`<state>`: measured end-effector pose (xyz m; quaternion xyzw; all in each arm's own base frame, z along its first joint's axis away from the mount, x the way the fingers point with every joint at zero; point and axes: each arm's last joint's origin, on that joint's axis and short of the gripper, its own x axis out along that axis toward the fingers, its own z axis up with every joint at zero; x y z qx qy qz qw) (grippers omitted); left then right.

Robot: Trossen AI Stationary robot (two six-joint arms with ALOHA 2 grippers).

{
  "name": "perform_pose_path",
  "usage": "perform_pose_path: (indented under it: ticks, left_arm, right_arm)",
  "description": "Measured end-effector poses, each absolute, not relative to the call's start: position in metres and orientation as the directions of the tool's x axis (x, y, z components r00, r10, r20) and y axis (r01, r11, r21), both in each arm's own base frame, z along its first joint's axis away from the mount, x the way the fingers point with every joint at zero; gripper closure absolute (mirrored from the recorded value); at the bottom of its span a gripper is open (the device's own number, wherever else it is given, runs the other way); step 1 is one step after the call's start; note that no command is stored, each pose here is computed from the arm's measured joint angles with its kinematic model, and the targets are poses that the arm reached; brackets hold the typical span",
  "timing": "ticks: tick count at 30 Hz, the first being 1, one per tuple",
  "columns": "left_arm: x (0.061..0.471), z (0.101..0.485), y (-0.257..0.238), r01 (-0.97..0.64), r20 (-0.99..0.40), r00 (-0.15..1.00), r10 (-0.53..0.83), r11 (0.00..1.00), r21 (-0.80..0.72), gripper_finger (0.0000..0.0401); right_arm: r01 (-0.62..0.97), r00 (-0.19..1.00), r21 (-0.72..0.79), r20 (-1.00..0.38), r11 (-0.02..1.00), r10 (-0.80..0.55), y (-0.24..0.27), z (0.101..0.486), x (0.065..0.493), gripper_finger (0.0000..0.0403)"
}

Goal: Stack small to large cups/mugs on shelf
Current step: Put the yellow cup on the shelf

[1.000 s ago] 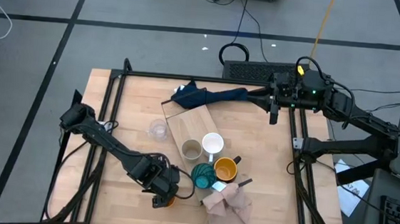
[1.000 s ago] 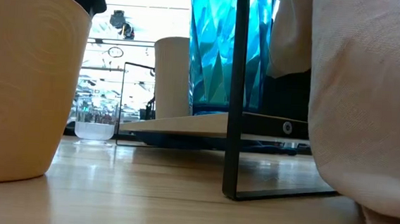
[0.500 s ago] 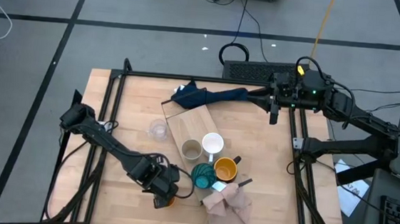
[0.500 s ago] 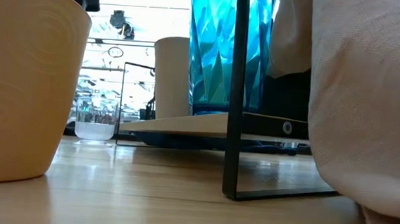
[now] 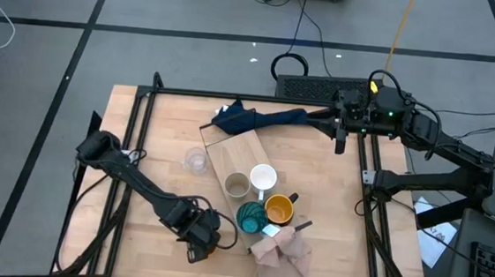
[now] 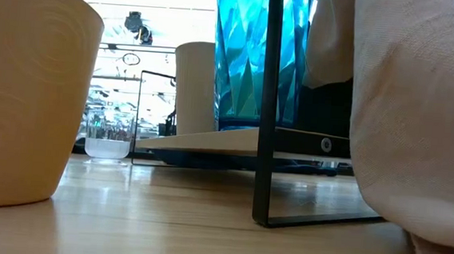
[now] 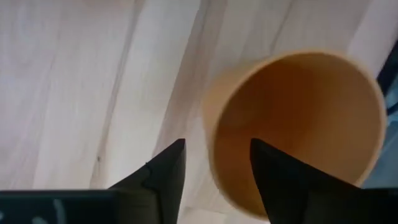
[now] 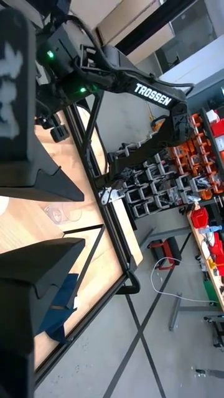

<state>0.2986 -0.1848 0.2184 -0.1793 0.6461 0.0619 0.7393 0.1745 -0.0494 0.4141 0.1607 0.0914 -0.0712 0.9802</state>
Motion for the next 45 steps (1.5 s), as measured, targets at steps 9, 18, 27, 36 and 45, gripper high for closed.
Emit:
perform_pose_path:
  ticks: [9,18,27,36,45]
  left_arm:
    - [0.299,0.216,-0.182,-0.304,-0.978,0.153,-0.144,0.934,-0.186,0.0229]
    - [0.3,0.216,-0.18,-0.296,-0.977,0.152,-0.148,0.936,-0.188,0.0343]
    - [0.301,0.216,-0.179,-0.291,-0.977,0.152,-0.152,0.937,-0.192,0.0385]
    - [0.3,0.218,-0.169,-0.314,-0.981,0.098,-0.17,0.93,-0.193,0.0388]
    - [0.291,0.239,-0.147,-0.361,-0.989,0.093,-0.119,0.921,-0.145,0.0388]
  right_arm:
    - [0.168,0.974,0.301,-0.2,0.939,-0.11,-0.049,0.414,0.174,0.0307]
    - [0.168,0.974,0.3,-0.2,0.939,-0.11,-0.049,0.414,0.174,0.0307]
    - [0.168,0.973,0.3,-0.201,0.939,-0.11,-0.049,0.414,0.174,0.0307]
    - [0.17,0.972,0.297,-0.208,0.94,-0.11,-0.049,0.414,0.174,0.0307]
    - [0.171,0.971,0.294,-0.212,0.94,-0.11,-0.049,0.413,0.174,0.0307]
